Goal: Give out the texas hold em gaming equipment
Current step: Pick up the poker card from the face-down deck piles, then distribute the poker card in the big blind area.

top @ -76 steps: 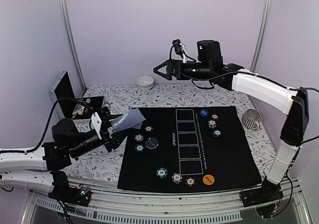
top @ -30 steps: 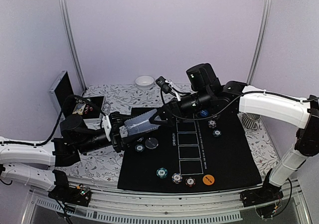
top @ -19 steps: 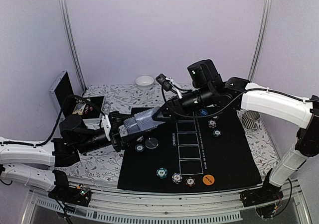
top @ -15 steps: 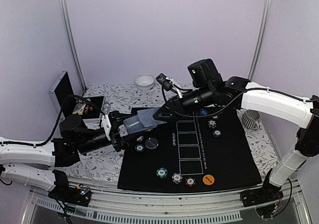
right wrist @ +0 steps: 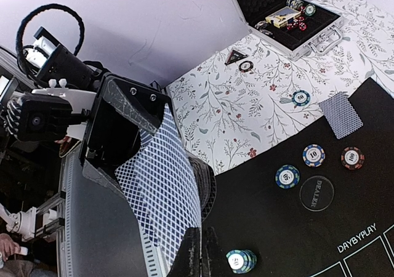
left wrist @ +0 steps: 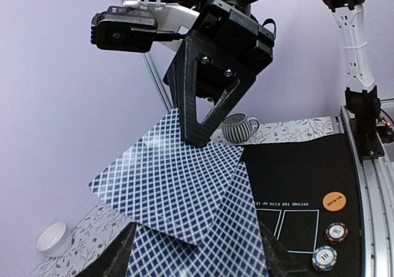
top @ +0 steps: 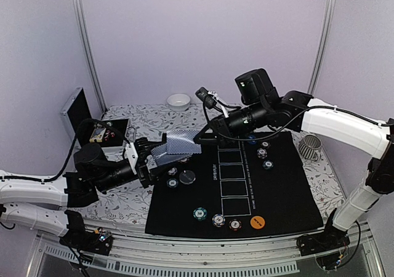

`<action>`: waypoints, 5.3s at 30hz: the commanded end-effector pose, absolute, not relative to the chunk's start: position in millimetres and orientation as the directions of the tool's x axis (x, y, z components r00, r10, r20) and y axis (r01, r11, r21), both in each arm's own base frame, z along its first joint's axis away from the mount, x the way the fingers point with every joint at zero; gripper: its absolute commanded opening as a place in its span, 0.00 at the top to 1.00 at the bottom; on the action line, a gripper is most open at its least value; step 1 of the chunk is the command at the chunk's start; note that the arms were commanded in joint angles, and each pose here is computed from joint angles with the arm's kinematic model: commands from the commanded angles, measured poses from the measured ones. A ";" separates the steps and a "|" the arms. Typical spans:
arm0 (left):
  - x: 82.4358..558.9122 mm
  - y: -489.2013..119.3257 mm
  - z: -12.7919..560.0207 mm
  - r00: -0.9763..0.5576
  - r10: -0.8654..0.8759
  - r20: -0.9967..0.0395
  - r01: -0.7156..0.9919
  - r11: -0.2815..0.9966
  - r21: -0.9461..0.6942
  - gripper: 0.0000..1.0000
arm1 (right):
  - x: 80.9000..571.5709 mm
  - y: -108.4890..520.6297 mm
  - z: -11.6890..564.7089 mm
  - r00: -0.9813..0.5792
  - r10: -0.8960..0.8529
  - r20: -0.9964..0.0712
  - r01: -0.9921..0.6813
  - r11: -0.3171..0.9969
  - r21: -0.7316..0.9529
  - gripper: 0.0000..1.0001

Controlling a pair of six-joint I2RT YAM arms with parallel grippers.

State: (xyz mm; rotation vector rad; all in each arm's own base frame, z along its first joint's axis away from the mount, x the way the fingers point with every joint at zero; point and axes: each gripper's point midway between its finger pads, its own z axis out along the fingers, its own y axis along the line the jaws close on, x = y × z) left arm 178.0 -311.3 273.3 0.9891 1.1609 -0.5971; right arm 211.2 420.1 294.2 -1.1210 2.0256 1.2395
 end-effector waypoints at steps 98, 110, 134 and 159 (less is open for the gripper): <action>197.9 -281.1 256.7 0.251 0.082 -0.964 0.729 0.639 0.244 0.44 | 428.1 65.9 73.9 -0.642 0.558 -0.526 0.291 0.812 0.506 0.98; 198.5 -281.8 258.4 0.254 0.091 -0.963 0.727 0.639 0.252 0.44 | 419.9 58.9 105.1 -0.607 0.527 -0.594 0.255 0.838 0.483 0.98; 199.2 -282.6 257.8 0.242 0.096 -0.966 0.730 0.638 0.246 0.44 | 411.1 64.9 113.7 -0.631 0.481 -0.608 0.194 0.857 0.476 0.98; 200.8 -283.8 256.7 0.243 0.103 -0.965 0.726 0.641 0.251 0.44 | 335.4 169.4 198.6 -0.789 0.103 -0.606 -0.392 0.674 0.626 0.98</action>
